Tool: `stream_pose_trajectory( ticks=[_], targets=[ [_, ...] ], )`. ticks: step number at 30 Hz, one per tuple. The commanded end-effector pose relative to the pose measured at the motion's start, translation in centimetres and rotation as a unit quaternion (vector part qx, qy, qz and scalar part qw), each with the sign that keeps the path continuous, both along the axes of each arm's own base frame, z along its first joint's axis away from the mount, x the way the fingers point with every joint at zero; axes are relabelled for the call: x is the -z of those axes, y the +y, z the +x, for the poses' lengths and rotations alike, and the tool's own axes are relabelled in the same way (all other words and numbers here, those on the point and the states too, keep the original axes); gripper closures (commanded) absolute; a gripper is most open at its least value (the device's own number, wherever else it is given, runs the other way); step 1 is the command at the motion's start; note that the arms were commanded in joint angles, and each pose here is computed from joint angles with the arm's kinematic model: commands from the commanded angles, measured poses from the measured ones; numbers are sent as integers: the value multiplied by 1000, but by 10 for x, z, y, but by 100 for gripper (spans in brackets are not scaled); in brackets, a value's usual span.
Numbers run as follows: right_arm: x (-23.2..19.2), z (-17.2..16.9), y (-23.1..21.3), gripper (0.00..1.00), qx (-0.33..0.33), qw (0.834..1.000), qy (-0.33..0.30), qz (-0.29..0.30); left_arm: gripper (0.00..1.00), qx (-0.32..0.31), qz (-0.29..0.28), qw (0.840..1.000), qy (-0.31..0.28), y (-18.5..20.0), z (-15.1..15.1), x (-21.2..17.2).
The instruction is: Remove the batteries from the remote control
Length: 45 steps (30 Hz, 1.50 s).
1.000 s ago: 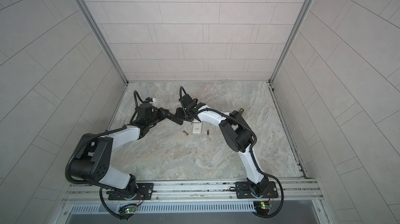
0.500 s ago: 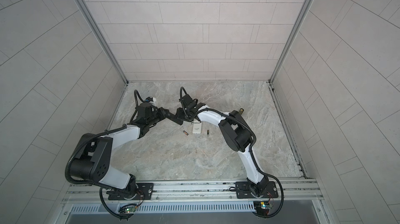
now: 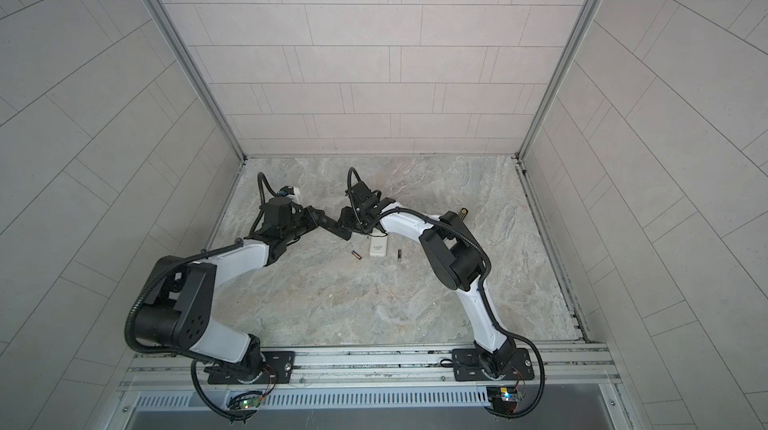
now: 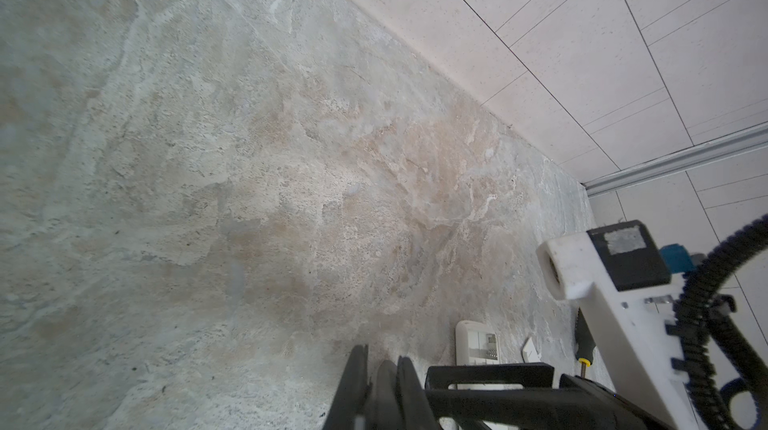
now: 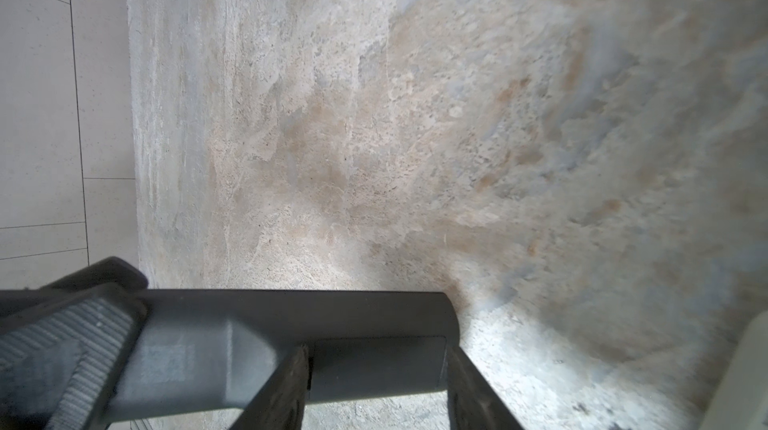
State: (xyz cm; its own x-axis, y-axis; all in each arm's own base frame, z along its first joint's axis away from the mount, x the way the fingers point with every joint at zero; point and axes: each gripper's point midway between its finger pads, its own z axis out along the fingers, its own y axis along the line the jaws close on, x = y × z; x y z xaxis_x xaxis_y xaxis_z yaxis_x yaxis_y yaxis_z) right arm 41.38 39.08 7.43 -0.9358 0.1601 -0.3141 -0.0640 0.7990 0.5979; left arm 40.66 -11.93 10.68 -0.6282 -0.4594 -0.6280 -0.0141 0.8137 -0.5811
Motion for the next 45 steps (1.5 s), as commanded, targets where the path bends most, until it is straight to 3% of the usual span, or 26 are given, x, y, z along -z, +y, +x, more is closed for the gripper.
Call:
stream_pose_trajectory(
  ticks=[1, 9, 25, 36, 41, 45],
  targets=[
    [11, -4, 9, 44, -8, 1000, 14, 7, 100, 16, 41, 996, 80, 4, -27, 42],
    [8, -8, 22, 44, -21, 999, 28, 28, 100, 16, 35, 996, 79, 3, -28, 41],
    [34, -28, -10, 48, 11, 988, 65, -138, 100, 4, 29, 998, 54, 1, -32, 18],
    [22, -18, -34, 53, 49, 980, 36, -188, 100, -14, 58, 998, 30, 14, -36, -4],
    [14, -12, -32, 53, 51, 984, 28, -171, 100, -23, 67, 997, 24, 18, -35, -8],
    [-7, -9, -7, 51, 27, 996, 1, -87, 100, -27, 61, 997, 24, 18, -32, -7]
  ],
)
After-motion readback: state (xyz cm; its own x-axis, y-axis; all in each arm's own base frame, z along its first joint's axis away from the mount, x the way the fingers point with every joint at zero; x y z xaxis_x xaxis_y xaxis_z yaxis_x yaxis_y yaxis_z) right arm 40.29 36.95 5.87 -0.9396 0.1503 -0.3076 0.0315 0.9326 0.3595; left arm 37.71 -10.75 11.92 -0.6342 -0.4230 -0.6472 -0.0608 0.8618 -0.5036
